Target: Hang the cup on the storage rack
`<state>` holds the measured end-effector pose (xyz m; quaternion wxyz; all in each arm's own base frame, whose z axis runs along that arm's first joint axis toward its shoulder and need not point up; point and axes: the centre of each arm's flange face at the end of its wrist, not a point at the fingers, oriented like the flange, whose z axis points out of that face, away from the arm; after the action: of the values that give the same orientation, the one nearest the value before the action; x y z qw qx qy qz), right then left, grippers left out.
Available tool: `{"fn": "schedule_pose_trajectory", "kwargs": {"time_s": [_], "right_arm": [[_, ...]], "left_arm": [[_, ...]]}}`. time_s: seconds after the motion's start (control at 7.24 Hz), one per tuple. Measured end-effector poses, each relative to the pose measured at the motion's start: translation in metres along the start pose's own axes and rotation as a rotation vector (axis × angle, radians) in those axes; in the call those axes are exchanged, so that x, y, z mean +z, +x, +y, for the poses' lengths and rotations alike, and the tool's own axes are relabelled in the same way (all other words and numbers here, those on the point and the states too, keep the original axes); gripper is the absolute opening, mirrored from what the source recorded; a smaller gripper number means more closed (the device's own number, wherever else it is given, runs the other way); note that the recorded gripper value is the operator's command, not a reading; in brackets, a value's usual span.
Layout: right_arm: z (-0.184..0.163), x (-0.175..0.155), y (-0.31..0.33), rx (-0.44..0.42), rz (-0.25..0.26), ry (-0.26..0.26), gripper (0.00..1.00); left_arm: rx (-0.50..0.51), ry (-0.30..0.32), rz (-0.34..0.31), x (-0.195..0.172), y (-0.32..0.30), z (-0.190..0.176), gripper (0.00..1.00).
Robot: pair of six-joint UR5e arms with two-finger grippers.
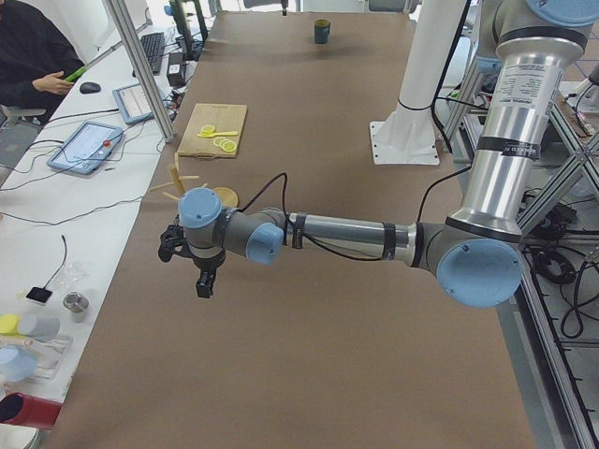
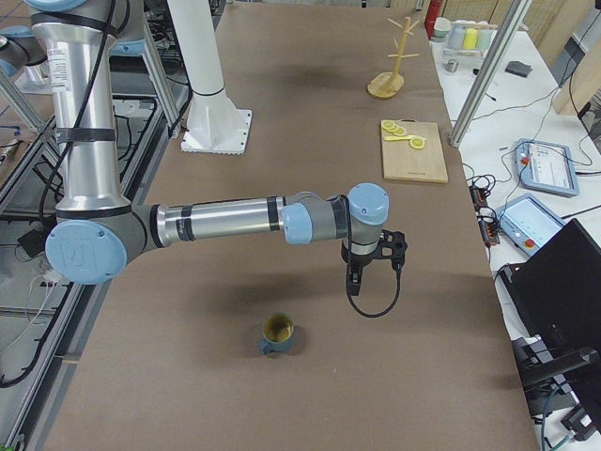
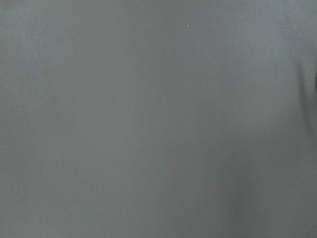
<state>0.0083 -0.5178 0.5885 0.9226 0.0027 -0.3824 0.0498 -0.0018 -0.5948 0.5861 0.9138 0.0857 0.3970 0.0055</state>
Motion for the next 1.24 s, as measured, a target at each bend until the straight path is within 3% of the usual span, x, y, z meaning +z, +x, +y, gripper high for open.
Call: {"fn": "schedule_pose_trajectory", "kwargs": {"time_s": [0.69, 1.24], "right_arm": [[-0.005, -0.001, -0.004, 0.006, -0.011, -0.002, 1.0], [0.013, 0.013, 0.022, -0.034, -0.013, 0.013, 1.0]], "left_arm": [[0.001, 0.001, 0.0, -0.001, 0.001, 0.0, 0.98], [0.002, 0.003, 0.001, -0.001, 0.001, 0.0, 0.98]]}}
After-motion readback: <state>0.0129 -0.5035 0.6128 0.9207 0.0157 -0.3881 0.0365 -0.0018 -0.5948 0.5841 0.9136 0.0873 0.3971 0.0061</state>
